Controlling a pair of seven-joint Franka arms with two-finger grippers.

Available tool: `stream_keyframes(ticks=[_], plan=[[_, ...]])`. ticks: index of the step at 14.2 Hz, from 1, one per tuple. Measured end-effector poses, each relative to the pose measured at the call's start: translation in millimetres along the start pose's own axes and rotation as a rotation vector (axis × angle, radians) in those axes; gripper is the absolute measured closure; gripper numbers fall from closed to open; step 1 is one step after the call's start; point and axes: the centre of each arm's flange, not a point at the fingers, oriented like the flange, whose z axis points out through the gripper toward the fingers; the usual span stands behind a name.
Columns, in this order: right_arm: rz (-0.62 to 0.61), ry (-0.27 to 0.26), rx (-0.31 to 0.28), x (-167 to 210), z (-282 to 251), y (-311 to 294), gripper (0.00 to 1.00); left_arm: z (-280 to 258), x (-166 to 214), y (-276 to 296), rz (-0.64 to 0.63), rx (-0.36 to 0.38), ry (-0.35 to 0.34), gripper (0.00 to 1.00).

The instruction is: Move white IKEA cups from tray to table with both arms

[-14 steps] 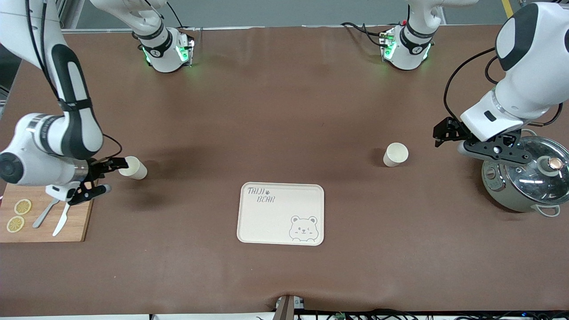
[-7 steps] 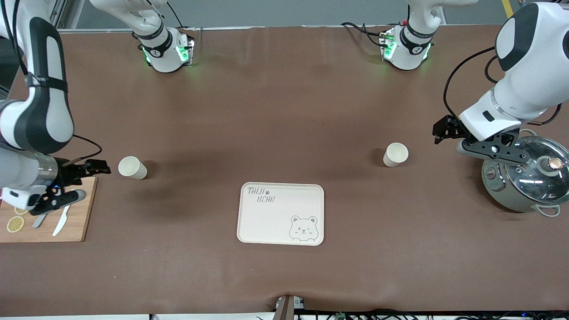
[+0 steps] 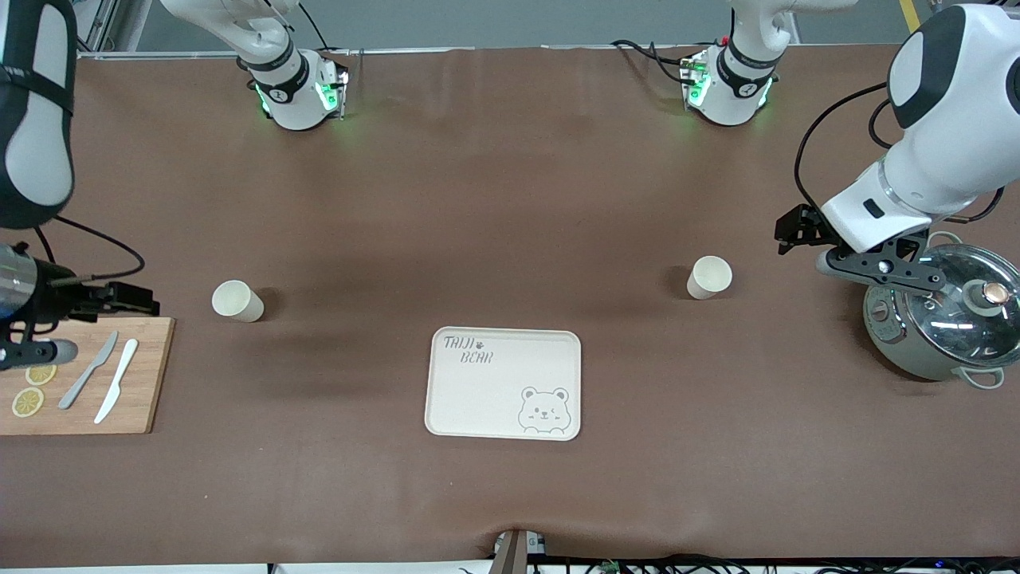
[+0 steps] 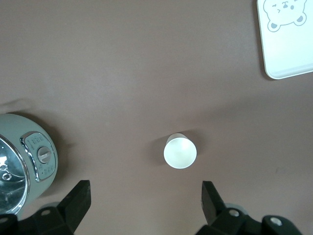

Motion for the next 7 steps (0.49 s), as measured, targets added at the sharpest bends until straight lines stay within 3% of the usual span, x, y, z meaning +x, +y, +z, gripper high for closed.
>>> stream_keyframes(ticks=[7], plan=[[-0.007, -0.042, 0.023, -47.5, -49.2, -9.4, 0.00, 0.1, -0.1, 0.0, -0.003, 0.000, -0.001, 0.00]])
